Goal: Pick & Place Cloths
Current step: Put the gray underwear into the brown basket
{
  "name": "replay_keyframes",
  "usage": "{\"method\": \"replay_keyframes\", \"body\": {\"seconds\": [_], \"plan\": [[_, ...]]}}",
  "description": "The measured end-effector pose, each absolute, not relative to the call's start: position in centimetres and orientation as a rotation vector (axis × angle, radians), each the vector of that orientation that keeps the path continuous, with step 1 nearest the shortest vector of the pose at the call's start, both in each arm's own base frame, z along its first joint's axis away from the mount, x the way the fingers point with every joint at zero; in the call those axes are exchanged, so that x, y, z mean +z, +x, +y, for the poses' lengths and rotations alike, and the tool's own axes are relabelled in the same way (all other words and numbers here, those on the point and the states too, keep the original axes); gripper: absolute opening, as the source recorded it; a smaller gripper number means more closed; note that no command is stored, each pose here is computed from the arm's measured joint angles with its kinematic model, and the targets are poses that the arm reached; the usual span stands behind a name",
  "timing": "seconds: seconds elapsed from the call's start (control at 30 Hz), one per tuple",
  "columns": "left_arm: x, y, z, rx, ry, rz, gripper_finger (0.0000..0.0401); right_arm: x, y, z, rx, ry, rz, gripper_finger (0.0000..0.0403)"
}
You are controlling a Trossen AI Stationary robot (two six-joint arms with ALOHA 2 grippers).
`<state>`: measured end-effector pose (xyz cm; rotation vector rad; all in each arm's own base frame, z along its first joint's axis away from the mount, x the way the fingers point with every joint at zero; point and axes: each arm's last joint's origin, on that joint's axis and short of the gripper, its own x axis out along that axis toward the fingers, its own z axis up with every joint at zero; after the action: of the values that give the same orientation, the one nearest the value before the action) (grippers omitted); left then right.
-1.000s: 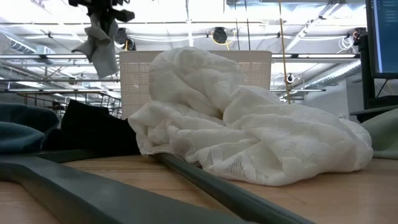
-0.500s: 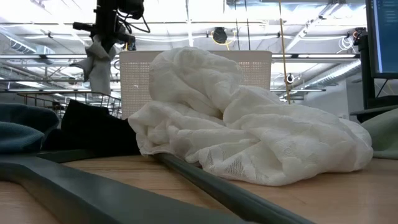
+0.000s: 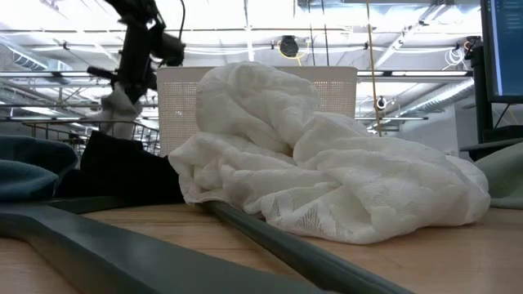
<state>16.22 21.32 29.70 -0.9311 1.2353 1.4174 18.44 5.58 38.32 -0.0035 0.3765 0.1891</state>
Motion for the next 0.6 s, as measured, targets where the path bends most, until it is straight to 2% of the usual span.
{"method": "replay_keyframes", "body": {"seconds": [0.23, 0.6], "plan": [[26.7, 14.9, 21.3, 1.410, -1.041, 1.310, 0.0017, 38.3, 18.4, 5.6, 0.189, -0.003, 0.376, 0.0141], [26.3, 15.1, 21.9, 1.366, -1.034, 1.260, 0.0020, 38.3, 18.4, 5.6, 0.189, -0.003, 0.376, 0.0141]]}}
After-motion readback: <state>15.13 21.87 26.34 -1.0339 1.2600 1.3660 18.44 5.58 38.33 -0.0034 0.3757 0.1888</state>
